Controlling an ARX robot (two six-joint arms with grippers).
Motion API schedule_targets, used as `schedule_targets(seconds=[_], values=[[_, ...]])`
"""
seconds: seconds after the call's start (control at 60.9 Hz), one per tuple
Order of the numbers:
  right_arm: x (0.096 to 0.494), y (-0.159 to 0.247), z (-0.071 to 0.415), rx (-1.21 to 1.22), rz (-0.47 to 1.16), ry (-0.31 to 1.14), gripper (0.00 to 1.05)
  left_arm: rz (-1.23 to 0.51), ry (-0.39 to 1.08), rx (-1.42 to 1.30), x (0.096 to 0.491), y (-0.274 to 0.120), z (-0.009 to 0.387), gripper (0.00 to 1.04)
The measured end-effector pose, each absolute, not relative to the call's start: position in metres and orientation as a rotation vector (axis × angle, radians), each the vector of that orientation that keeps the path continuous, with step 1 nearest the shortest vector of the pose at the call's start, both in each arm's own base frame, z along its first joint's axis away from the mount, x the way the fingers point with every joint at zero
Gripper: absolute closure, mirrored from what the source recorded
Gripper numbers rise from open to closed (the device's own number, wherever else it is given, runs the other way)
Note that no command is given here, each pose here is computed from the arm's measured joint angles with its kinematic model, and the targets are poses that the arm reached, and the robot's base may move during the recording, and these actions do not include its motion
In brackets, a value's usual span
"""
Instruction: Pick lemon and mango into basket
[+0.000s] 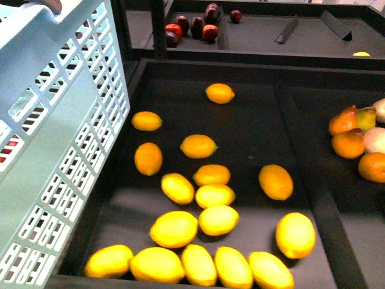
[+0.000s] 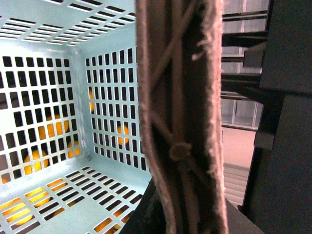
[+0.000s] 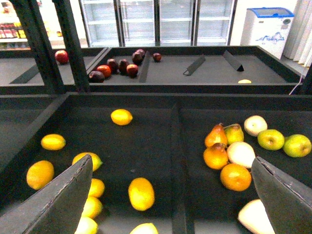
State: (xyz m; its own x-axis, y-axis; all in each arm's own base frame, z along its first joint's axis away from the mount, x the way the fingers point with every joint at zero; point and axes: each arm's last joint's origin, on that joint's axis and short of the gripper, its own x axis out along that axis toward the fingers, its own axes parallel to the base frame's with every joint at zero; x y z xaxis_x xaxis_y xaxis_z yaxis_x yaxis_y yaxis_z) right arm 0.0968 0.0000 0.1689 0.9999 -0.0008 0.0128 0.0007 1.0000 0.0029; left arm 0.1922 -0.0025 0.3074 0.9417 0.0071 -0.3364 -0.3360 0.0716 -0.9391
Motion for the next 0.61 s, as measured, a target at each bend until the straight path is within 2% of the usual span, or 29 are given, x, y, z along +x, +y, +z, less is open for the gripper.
schedule_targets(seconds=[0.608], values=[[0.0968,0.0000,0.1689,0.003,0.000,-0.012,0.09,0.263,0.270,-1.479,0.1922,-0.0025,0.3074,1.00]])
